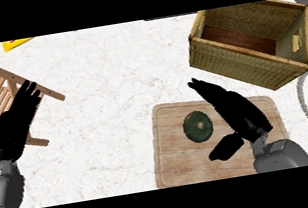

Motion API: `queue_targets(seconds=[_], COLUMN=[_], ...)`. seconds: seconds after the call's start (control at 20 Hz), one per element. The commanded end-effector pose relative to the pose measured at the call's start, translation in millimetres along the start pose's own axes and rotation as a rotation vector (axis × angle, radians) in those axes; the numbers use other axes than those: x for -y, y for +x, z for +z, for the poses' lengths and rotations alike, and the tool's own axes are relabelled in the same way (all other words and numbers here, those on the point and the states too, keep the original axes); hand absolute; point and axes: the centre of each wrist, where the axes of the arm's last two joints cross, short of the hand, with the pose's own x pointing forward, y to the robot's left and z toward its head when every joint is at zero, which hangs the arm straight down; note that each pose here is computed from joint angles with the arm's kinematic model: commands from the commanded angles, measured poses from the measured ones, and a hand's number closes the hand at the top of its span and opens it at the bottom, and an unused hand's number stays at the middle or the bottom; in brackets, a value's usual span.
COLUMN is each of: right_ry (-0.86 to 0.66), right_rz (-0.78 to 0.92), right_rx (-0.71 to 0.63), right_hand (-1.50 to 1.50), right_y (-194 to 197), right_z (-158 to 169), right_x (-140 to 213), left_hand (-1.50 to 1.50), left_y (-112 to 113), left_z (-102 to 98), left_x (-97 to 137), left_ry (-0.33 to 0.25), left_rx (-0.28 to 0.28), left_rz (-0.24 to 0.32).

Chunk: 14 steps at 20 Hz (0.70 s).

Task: Pick the squash from the cutting board and place it in the basket

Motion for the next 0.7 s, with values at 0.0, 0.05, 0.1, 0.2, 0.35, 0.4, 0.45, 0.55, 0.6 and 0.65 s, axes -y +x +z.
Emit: queue_targets(seconds=[0.0, 0.05, 0.1, 0.2, 0.35, 0.4, 0.45, 0.55, 0.6, 0.65], right_ry=[0.016, 0.01, 0.021, 0.019, 0.017, 0.005, 0.025, 0.006, 0.025, 0.01], right_rz=[-0.005, -0.011, -0.006, 0.01, 0.069, 0.061, 0.074, 0.086, 0.1, 0.101], right_rx=[0.034, 0.047, 0.046, 0.017, -0.021, -0.033, -0.035, -0.03, -0.038, -0.042], right_hand=[-1.5, -1.5, -1.5, -1.5, -1.5, -1.5, -1.5, -1.5, -1.5, -1.5], right_y=[-2.5, 8.1, -1.7, 2.3, -1.1, -9.0, -10.0, 5.1, -10.1, -3.0], right_z=[8.3, 9.5, 8.6, 6.8, -4.0, -3.0, -0.6, -1.0, 6.6, -7.2], right_x=[3.4, -5.6, -10.3, -22.8, 1.3, -23.7, -31.4, -46.1, -37.3, -29.1], left_hand=[0.0, 0.0, 0.0, 0.0, 0.0, 0.0, 0.0, 0.0, 0.0, 0.0], left_y=[-0.7, 0.6, -10.0, -10.3, -0.5, 13.8, 13.1, 2.3, -5.8, 11.7], left_z=[17.2, 6.5, 2.9, 3.4, -1.0, 7.4, -8.9, 15.4, 1.4, 10.6], left_x=[16.4, -8.6, 23.0, 1.9, 3.1, -2.9, -3.7, 8.9, -13.6, -6.1], left_ry=[0.007, 0.006, 0.005, 0.018, 0.014, -0.003, 0.007, -0.002, -0.003, 0.019], left_rx=[0.02, -0.014, -0.003, -0.017, -0.013, 0.008, 0.001, -0.008, -0.014, -0.008], left_rz=[-0.009, 0.005, -0.007, -0.004, -0.015, -0.009, 0.004, 0.004, -0.005, -0.018])
